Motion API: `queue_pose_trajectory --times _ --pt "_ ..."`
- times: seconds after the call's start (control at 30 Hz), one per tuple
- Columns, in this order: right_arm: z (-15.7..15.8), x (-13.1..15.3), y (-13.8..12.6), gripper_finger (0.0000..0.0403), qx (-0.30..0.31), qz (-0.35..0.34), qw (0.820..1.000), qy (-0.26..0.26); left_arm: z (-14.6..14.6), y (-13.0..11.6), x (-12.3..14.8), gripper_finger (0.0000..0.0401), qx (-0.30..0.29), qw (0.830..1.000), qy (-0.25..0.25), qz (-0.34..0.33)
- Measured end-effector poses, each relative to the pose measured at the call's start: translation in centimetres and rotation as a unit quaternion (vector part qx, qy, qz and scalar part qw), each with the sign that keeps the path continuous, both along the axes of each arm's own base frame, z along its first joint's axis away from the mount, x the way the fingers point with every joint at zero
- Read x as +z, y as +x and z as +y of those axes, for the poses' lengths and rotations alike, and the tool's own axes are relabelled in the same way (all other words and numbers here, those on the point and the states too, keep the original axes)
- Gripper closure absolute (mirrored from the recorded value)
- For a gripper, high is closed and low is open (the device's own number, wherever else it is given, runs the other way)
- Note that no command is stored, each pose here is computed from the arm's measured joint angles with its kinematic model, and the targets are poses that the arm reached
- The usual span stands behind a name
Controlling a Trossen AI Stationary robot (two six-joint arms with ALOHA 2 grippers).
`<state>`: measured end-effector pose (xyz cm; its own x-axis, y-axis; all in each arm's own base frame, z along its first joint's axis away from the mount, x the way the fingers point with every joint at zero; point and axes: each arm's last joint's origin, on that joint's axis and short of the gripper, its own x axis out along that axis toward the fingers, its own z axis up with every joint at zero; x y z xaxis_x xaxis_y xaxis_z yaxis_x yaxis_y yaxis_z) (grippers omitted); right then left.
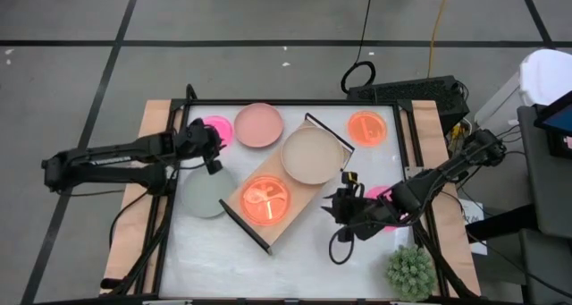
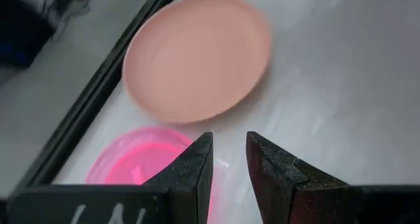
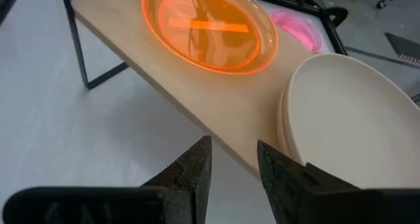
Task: Place and stack plates onto a shelf
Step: Stack the small top pink plate on top of the small orange plate on the shelf
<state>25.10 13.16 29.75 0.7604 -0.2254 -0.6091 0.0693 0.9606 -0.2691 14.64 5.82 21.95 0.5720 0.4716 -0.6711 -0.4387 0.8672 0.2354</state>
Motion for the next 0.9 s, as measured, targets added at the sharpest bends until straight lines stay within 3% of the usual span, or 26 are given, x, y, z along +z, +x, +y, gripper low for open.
queue_pose_trajectory --times 0.47,0.73,0.9 --pt "-0.4 0.4 0.7 0.0298 0.015 -0.019 0.999 -0.021 2.7 0.7 -4.6 0.0302 0.141 0.983 -0.087 0.074" --pt "-0.8 0.5 0.9 0.0298 0.01 -0.021 0.999 -0.025 3.0 1.1 -6.3 0.0298 0.151 0.974 -0.12 0.121" --pt "-0.8 0.5 0.9 0.0298 0.014 -0.019 0.999 -0.031 3.0 1.2 -6.6 0.0259 0.156 0.971 -0.132 0.121"
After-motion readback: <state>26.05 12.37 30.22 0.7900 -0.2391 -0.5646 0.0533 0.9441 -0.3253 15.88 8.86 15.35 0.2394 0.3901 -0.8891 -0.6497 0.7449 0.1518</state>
